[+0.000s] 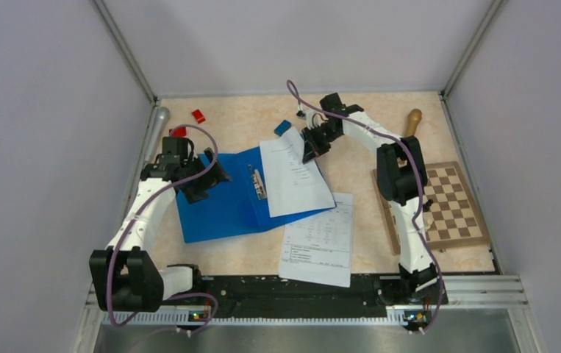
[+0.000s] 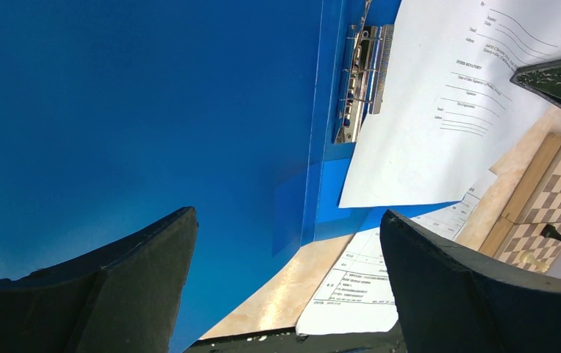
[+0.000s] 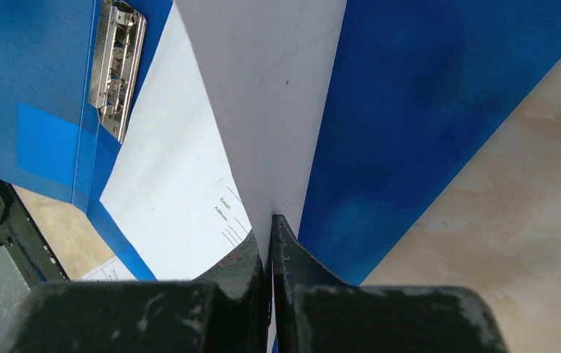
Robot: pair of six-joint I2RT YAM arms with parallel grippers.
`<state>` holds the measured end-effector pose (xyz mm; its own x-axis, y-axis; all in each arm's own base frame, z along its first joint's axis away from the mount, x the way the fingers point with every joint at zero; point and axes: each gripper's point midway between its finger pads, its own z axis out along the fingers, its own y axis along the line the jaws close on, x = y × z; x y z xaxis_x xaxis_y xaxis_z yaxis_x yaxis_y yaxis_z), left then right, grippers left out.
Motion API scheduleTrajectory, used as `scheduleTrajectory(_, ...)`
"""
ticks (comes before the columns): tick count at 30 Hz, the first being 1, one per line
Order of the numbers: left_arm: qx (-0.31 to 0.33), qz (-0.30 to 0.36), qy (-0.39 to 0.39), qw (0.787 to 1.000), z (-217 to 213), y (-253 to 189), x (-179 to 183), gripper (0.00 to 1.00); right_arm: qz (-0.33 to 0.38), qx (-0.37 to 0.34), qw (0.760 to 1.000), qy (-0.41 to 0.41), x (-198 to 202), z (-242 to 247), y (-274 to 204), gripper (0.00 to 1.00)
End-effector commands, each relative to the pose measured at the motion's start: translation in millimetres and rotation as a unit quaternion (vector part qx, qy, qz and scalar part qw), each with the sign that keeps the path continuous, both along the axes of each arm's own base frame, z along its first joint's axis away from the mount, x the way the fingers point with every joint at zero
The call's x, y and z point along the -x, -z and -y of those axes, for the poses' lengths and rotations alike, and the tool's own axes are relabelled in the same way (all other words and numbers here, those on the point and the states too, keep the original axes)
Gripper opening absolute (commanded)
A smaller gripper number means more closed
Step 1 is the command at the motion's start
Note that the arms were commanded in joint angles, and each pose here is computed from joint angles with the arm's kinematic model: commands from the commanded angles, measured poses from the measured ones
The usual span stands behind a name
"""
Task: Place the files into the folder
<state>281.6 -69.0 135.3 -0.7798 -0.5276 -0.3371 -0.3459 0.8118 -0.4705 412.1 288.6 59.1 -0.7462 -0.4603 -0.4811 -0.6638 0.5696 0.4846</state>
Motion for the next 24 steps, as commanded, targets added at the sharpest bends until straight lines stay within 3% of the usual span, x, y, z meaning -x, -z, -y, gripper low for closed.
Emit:
scheduleTrajectory(1, -0.007, 0.021, 0.006, 1.000, -3, -9, -1, 0.99, 0.031, -0.028, 0.999, -0.025, -1, -11, -28, 0.00)
scheduleTrajectory(14, -0.013, 0.016, 0.008, 1.000, -4, -5, 1, 0.99, 0.046, -0.120, 0.990, -0.056, 21, -26, -97, 0.00)
scheduleTrajectory(24, -0.015, 0.012, 0.006, 1.000, -5, -3, 3, 0.99, 0.039, -0.137, 0.987, -0.068, 25, -29, -101, 0.00)
